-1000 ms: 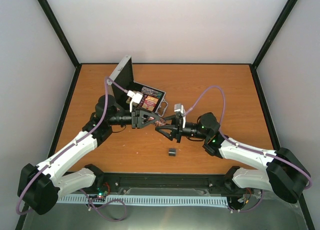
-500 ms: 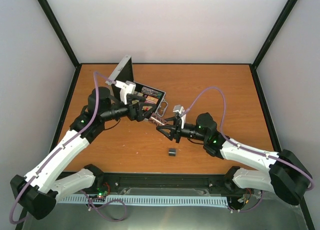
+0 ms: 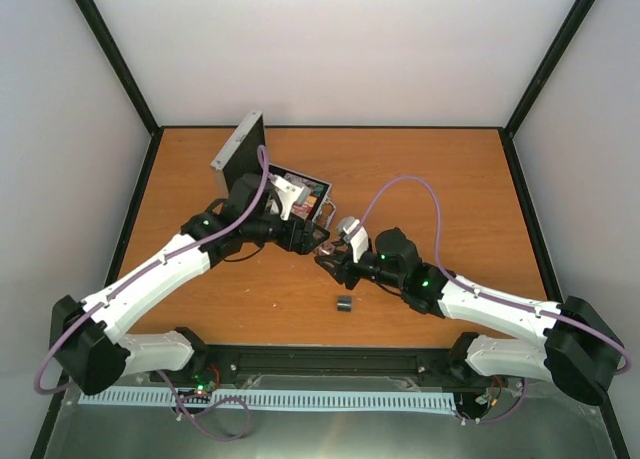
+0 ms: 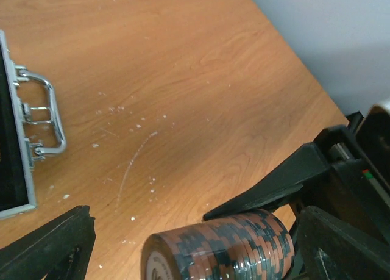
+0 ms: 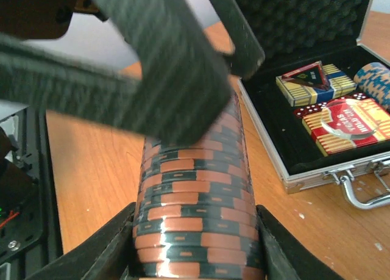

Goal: Pack up texas hold em set

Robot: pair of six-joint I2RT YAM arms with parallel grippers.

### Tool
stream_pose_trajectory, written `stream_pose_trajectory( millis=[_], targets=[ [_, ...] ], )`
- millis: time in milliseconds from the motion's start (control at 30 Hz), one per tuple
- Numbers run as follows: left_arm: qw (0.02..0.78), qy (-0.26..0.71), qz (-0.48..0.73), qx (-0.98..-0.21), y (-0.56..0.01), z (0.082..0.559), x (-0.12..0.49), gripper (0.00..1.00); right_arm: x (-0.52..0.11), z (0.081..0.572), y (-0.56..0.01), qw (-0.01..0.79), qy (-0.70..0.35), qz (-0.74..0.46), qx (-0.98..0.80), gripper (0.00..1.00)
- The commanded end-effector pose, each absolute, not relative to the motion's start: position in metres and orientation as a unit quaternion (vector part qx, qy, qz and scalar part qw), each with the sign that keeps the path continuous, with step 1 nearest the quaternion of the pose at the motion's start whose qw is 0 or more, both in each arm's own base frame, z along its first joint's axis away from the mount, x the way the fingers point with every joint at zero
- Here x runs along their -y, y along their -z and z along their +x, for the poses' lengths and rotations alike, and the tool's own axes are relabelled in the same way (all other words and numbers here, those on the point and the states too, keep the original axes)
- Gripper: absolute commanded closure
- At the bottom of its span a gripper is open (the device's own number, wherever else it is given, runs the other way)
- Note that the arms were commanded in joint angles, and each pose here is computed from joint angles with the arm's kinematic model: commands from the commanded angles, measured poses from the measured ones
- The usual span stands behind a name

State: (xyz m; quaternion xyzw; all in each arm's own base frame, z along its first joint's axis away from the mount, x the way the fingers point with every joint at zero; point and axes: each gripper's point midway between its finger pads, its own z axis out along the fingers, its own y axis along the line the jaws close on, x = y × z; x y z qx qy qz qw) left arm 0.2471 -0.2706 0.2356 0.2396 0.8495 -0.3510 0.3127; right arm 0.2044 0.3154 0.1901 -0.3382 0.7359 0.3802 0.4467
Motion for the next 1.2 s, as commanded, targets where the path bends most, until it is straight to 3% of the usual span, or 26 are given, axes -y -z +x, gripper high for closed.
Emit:
stream_pose_trajectory(
  millis=[0,267,667,833,967,1067,1167],
  targets=[
    [0.293,0.365,0.275,-0.84,-0.241,0.237,0.285,0.08,-0.32,0.216,-0.228,0.509,-0.361,-0.339,-0.704,0.75],
    [0.233,0.37,0.298,-0.848,-0.215,0.22,0.299,0.06,-0.319,0.219,-0.221,0.509,-0.339,-0.342,-0.713,0.75],
    [0.225,0.327,0.315,-0.862,-0.203,0.216,0.301,0.07,-0.325,0.222,-0.213,0.502,-0.323,-0.348,-0.723,0.76],
    [0.221,0.305,0.313,-0.872,-0.196,0.218,0.297,0.21,-0.326,0.224,-0.211,0.502,-0.317,-0.346,-0.726,0.75],
    [0.219,0.306,0.316,-0.871,-0.195,0.217,0.297,0.27,-0.326,0.226,-0.21,0.504,-0.312,-0.343,-0.729,0.76],
    [0.215,0.317,0.32,-0.867,-0.194,0.214,0.3,0.26,-0.327,0.227,-0.209,0.503,-0.311,-0.343,-0.73,0.76],
    [0.205,0.329,0.324,-0.863,-0.191,0.21,0.304,0.18,-0.329,0.228,-0.208,0.501,-0.31,-0.345,-0.73,0.76]
  ],
)
